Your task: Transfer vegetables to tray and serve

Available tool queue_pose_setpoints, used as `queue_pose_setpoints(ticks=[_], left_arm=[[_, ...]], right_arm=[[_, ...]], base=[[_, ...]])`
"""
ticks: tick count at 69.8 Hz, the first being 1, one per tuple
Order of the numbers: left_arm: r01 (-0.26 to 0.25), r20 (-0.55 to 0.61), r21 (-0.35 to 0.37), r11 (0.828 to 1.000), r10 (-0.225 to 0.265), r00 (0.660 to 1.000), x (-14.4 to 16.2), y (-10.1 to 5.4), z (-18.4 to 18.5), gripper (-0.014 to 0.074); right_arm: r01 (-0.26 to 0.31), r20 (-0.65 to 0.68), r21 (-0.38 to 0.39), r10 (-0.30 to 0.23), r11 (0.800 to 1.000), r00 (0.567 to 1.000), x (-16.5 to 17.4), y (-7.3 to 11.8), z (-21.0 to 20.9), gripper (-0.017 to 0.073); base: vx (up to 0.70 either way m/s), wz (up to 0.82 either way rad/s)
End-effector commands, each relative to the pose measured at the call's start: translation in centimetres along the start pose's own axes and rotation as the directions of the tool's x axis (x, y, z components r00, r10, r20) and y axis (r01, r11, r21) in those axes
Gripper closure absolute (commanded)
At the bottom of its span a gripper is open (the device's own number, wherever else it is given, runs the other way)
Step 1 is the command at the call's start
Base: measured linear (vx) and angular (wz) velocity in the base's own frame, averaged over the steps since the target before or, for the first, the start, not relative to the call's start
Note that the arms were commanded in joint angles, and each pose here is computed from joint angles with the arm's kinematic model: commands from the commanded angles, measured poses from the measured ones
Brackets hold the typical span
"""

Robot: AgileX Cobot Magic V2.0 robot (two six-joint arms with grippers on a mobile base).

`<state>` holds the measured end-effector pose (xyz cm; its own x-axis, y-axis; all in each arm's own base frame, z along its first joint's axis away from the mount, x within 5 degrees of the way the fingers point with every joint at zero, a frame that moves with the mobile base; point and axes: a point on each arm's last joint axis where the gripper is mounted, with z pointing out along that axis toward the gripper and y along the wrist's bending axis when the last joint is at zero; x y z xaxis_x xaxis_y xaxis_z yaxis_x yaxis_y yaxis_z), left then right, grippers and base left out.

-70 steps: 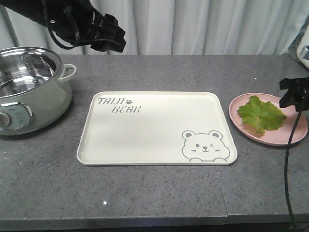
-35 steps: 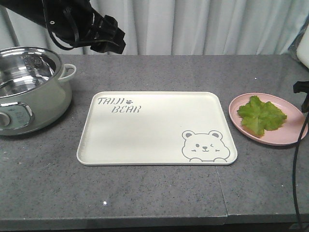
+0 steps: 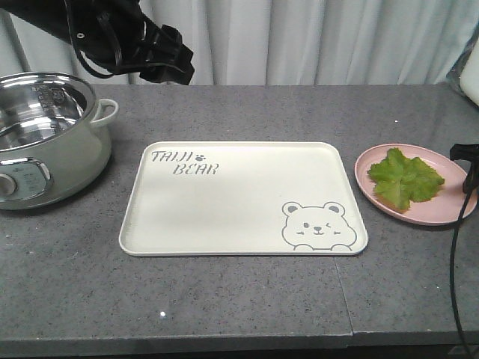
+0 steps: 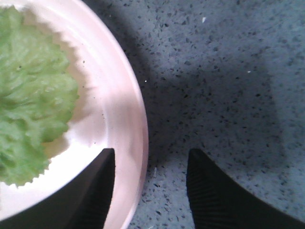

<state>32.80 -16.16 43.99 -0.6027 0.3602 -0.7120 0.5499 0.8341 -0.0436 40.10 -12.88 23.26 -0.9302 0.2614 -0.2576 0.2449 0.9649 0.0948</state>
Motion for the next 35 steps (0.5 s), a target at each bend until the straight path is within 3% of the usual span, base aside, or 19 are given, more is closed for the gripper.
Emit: queue_pose_setpoints(ticks=[1, 20, 35], left_arm=[[0.001, 0.122, 0.002, 1.0, -0.001, 0.993, -1.06, -0.53, -2.89, 0.0134], [0.001, 0.122, 0.0, 1.0, 0.0, 0.993, -1.06, -0.52, -2.89, 0.0134], [0.001, 0.122, 0.0, 1.0, 0.0, 0.993, -1.06, -0.52, -2.89, 0.0134]], right_arm=[[-0.001, 0.093, -0.002, 0.001, 1.0, 0.996, -0.77, 0.07, -2.34, 0.021], [-0.004, 0.071, -0.006, 0.005, 1.0, 0.997, -0.77, -0.01, -1.51, 0.0236], [-0.001, 0.072, -0.008, 0.002, 1.0, 0.997, -0.78, 0.02, -1.51, 0.0464]], base=[[0.0, 0.0], [0.0, 0.0], [0.0, 0.0]])
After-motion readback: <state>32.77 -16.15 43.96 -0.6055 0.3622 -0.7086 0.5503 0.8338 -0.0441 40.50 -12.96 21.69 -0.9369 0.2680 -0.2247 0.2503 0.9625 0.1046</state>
